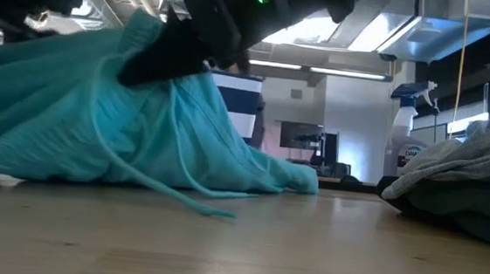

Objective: Fold Laundry from Bin
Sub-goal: Fold the blue shorts

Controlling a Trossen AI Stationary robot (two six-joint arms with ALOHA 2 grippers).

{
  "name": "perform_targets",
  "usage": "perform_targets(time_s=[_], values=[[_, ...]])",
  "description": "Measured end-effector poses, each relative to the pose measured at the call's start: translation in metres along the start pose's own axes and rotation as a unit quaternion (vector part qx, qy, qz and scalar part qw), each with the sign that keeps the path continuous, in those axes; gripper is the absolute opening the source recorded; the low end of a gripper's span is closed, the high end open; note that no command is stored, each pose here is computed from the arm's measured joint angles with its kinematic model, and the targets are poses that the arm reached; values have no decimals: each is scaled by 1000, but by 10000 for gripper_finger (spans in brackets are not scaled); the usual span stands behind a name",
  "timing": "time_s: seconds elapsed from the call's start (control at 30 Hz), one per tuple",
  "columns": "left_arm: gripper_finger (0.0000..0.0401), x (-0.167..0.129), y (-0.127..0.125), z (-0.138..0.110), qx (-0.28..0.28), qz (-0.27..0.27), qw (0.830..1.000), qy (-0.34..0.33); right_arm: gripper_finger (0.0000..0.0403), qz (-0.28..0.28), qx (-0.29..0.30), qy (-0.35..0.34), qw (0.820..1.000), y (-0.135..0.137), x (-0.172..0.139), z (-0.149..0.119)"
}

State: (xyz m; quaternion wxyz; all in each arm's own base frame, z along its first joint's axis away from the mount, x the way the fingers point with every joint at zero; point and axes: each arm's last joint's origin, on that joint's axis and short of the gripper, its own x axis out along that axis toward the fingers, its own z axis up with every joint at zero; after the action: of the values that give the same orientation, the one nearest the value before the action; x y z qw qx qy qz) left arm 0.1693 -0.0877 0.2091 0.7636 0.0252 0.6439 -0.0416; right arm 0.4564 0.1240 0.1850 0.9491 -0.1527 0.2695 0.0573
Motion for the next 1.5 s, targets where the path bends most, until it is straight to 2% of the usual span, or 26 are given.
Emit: perform_targets(time_s=[0.1,0.27,0.5,0.63,0.8,0.93,1.13,1.37,1.5], values=[[233,-17,1,-7,-25,33,998,-48,25,1,-1,12,1000,-2,-6,2],[235,-33,0,-18,-40,32,993,-102,25,14,6,18,1000,-5,-22,11],[232,-25,-11,-21,-21,52,993,-108,25,21,17,46,999,-6,-31,11],[234,-23,-16,-20,-40,65,989,-123,25,31,23,67,997,-5,-32,7],[244,-23,-25,-16,-40,29,988,-146,25,33,28,80,996,-8,-31,4],[265,-24,-32,-16,-28,-3,989,-148,25,37,35,91,995,-13,-31,1],[322,-22,-42,-9,4,-15,984,-179,25,43,43,89,994,-19,-29,0],[391,6,-57,8,12,21,984,-177,25,47,62,89,993,-26,-28,-2],[396,21,-61,14,-17,56,982,-180,25,52,63,89,993,-26,-28,-2]])
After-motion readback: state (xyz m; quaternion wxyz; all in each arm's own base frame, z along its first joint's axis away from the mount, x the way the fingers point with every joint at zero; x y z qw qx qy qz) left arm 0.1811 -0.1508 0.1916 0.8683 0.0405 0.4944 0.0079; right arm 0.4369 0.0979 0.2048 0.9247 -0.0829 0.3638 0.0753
